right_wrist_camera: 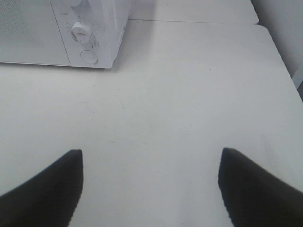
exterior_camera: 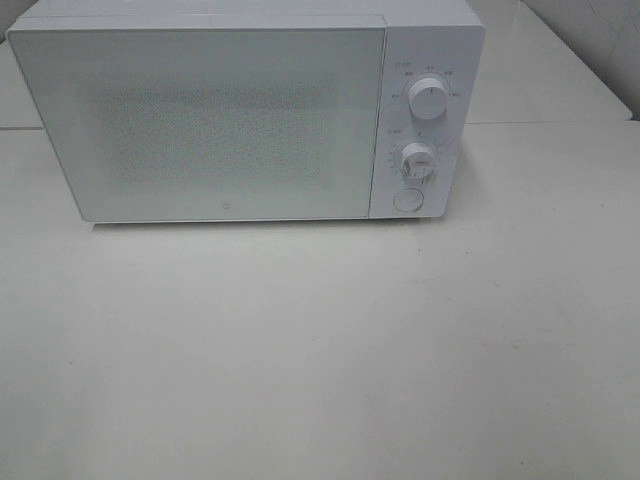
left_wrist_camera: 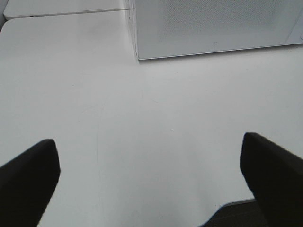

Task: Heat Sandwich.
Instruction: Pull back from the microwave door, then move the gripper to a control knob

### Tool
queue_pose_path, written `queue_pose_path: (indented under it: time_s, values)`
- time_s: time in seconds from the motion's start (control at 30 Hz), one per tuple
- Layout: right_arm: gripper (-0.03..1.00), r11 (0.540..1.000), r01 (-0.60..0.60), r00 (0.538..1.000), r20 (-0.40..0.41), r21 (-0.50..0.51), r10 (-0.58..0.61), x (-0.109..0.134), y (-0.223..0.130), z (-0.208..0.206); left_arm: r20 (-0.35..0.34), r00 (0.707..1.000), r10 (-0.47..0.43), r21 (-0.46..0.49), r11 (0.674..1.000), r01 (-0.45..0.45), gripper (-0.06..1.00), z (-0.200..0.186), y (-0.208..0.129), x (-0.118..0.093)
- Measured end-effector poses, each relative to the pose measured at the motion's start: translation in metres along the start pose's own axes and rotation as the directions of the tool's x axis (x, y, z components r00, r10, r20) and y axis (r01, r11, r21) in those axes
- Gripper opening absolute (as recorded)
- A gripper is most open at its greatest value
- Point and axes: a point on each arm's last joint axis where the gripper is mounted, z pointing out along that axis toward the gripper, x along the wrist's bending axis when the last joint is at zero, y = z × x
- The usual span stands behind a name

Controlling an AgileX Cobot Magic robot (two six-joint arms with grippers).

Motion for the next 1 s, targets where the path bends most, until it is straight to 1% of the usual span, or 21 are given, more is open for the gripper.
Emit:
queue_pose_path:
  time_s: [0.53, 0.67, 0.73, 1.0]
  values:
    - [0.76, 1.0, 0.0, 1.0, 0.0, 0.0, 0.0, 0.0, 0.0, 0.0, 0.0, 1.0, -0.001, 0.0, 1.0, 0.001, 0.98, 0.0, 0.0, 0.0]
    - [0.76, 1.0, 0.0, 1.0, 0.0, 0.0, 0.0, 0.0, 0.0, 0.0, -0.024, 0.999, -0.031, 0.002, 1.0, 0.031, 0.98, -0.0001, -0.0002, 0.0022]
    - [0.76, 1.0, 0.0, 1.0, 0.0, 0.0, 0.0, 0.0, 0.0, 0.0, -0.047, 0.997, -0.058, 0.002, 0.998, 0.058, 0.98, 0.0001, -0.0005, 0.0043]
    - [0.76, 1.0, 0.0, 1.0, 0.0, 0.0, 0.0, 0.0, 0.0, 0.0, -0.052, 0.996, -0.073, 0.001, 0.997, 0.073, 0.98, 0.0, -0.0005, 0.0047]
